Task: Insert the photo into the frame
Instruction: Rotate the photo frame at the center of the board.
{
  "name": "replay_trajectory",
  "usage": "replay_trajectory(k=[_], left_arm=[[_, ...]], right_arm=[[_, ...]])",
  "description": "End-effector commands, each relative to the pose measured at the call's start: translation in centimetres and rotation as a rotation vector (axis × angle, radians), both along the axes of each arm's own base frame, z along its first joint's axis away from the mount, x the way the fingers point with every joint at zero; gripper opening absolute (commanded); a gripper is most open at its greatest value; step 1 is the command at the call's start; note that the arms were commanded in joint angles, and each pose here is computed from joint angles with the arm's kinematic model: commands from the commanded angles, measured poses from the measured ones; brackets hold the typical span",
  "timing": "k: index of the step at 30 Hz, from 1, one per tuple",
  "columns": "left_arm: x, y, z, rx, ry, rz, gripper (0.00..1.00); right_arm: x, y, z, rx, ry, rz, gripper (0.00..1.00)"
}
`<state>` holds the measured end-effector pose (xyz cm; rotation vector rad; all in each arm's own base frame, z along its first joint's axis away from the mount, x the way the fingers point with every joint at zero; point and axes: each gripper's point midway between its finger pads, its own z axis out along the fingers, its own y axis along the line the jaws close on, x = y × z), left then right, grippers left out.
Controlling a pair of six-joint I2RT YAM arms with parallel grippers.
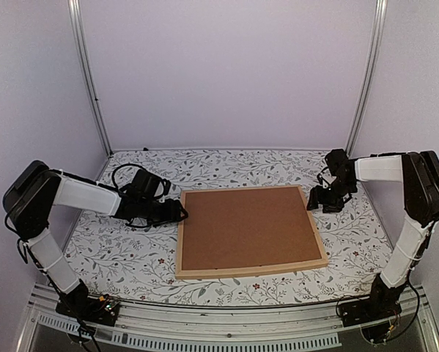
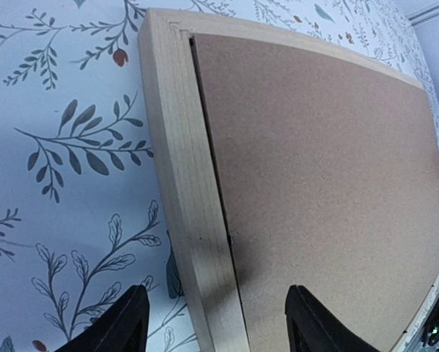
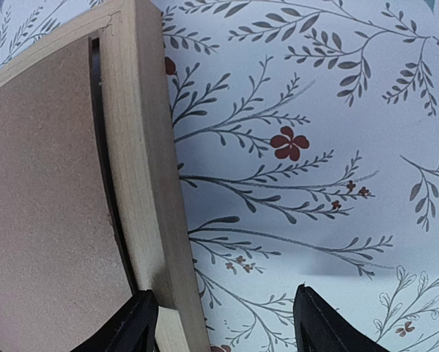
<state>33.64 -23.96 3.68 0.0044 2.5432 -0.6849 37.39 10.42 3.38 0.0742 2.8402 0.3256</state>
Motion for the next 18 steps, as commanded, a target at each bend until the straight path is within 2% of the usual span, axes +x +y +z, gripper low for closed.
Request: replay_trajectory(k=[1, 18], left_arm=[[-0.4, -1.3, -0.6, -0.032, 0.013, -0.030, 0.66], [-1.7, -4.9, -2.3, -0.078, 0.058, -0.124, 0.66]], right_arm=[[-0.8, 1.4, -0.5, 0.021, 0.005, 0.036, 0.66], [-1.9, 6.1, 0.1, 0.084, -0.028, 0.143, 0.64]])
